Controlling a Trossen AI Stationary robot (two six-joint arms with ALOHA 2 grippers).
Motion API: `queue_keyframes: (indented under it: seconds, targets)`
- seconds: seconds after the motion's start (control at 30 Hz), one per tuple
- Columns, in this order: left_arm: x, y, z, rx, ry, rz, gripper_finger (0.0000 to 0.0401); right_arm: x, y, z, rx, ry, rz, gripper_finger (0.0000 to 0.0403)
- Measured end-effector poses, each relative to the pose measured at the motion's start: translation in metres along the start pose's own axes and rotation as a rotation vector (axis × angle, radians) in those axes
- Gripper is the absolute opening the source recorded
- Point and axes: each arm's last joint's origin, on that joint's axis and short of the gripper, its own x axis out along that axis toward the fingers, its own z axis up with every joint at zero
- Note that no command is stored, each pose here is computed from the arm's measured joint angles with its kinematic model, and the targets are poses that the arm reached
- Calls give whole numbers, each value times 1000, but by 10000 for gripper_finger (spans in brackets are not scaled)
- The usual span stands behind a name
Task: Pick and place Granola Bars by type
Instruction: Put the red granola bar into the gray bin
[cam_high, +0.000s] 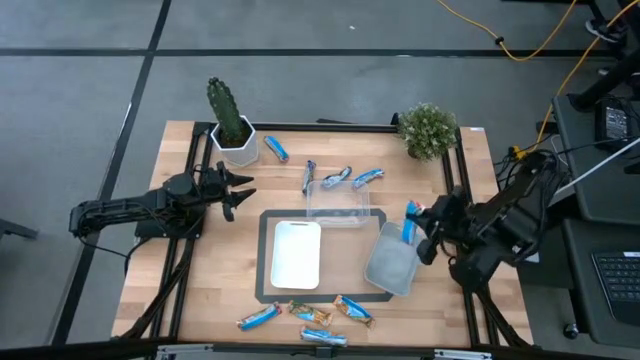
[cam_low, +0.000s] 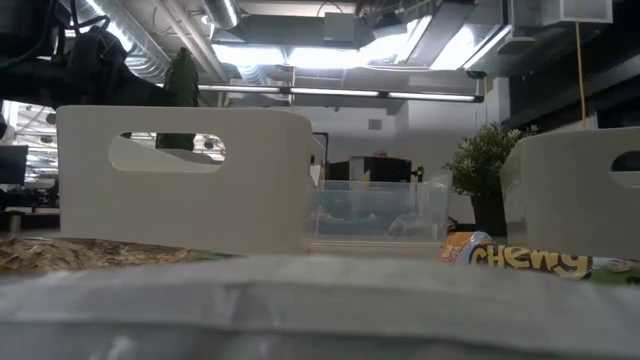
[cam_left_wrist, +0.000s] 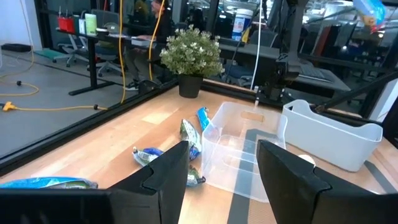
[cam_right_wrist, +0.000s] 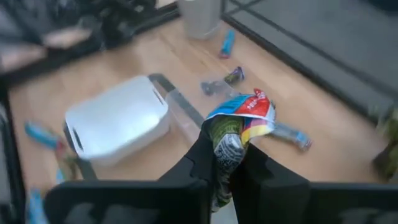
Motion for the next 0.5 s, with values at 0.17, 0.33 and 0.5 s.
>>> queue_keyframes:
  seconds: [0.17,0.33,0.5]
  targets:
    - [1,0,-1,1,8,1,182,-13,-28,18,-121,70,93,36]
    - [1,0,-1,9,8,8,182,-23,-57,42,-135,-17,208,34]
    - [1,1,0,8,2,23,182,-23,-66,51,-136,-16,274,35]
